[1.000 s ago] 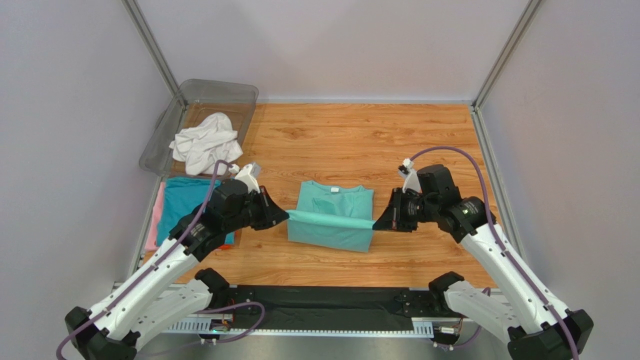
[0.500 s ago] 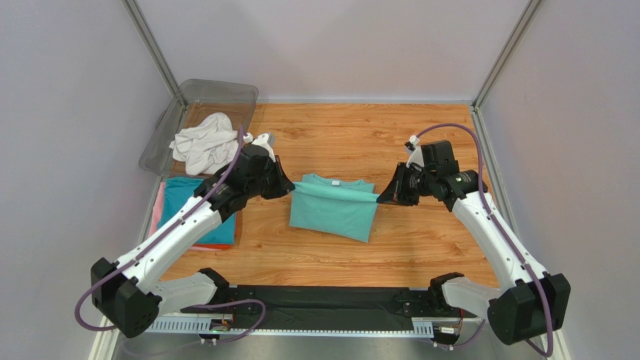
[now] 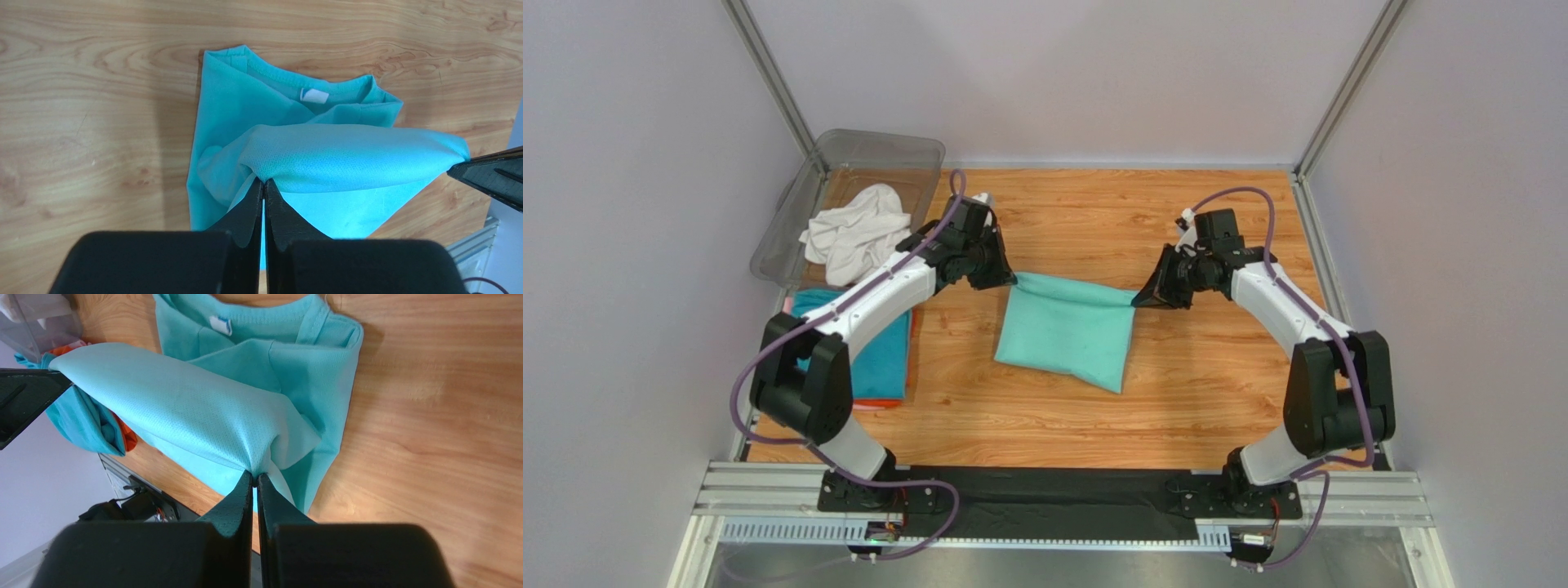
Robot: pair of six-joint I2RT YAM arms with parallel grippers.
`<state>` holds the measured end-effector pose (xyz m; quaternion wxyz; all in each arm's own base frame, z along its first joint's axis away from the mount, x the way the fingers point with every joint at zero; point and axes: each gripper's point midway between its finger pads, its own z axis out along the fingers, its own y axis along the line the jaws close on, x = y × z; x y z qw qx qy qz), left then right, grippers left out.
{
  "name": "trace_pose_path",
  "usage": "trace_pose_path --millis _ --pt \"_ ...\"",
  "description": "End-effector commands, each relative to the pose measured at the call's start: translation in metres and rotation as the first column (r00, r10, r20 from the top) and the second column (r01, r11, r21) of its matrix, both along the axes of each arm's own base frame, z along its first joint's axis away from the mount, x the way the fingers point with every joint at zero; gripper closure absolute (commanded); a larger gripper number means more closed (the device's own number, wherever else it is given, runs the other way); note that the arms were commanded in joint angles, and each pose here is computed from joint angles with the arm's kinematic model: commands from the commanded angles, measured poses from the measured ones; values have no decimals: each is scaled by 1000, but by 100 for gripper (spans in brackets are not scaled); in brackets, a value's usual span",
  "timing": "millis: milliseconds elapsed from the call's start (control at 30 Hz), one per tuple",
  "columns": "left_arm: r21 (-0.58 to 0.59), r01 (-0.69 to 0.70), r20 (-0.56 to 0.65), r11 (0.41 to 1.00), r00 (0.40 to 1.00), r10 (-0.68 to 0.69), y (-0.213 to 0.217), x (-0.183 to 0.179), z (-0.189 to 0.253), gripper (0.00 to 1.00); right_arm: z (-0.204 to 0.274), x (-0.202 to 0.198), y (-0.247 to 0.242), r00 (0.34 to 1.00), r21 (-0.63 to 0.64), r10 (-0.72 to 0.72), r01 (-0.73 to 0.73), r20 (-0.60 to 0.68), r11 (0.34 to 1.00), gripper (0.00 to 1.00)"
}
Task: Fold and stack the t-shirts
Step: Fold the tshirt
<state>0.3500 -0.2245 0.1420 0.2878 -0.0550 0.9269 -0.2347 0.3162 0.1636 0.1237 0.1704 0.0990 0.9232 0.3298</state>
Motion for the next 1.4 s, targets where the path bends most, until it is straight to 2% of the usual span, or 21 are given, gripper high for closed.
trace_pose_path --millis 0,433,567,600,633,667,700,733,767,800,933,967,1133,1367 --pt "-36 52 31 998 998 -51 -12 26 6 100 9 35 0 996 2 -30 30 88 1000 100" --pt "-39 57 -71 998 996 -59 -23 57 -41 100 -43 64 -10 996 -87 -88 87 -13 992 100" --pt "-34 65 -77 997 995 -67 -24 62 -46 79 -48 74 -16 992 -124 -123 121 -5 985 97" --pt "-38 73 -76 997 994 -76 -26 62 -45 64 -47 75 -17 992 -128 -126 125 0 984 93" --pt "-42 78 -70 996 994 -81 -27 62 -42 57 -45 76 -17 992 -129 -124 123 2 984 72" --pt "-47 85 -61 995 994 -88 -27 62 -37 47 -40 79 -16 993 -125 -120 120 13 985 64" --pt "-52 91 -54 995 994 -93 -28 61 -32 25 -35 79 -15 993 -118 -115 117 20 986 57" --pt "-54 90 -45 994 995 -92 -27 61 -28 15 -27 78 -14 993 -112 -112 116 36 987 41" --pt "-58 91 -25 994 995 -93 -26 59 -17 4 -20 77 -13 993 -106 -103 108 51 989 30" --pt "-58 90 -21 994 996 -92 -25 56 -14 0 -17 74 -12 994 -97 -96 101 56 990 2" --pt "-58 89 4 994 996 -89 -18 34 0 0 15 51 -4 990 -64 -52 61 133 996 0" --pt "-65 100 31 993 995 -98 -21 27 13 0 19 44 0 989 -57 -40 48 142 997 0" --pt "-83 154 55 985 987 -150 -35 -4 16 0 30 10 24 981 22 31 -35 190 999 0" --pt "-159 224 45 962 975 -219 -66 13 2 0 22 21 43 980 75 67 -83 189 994 0"
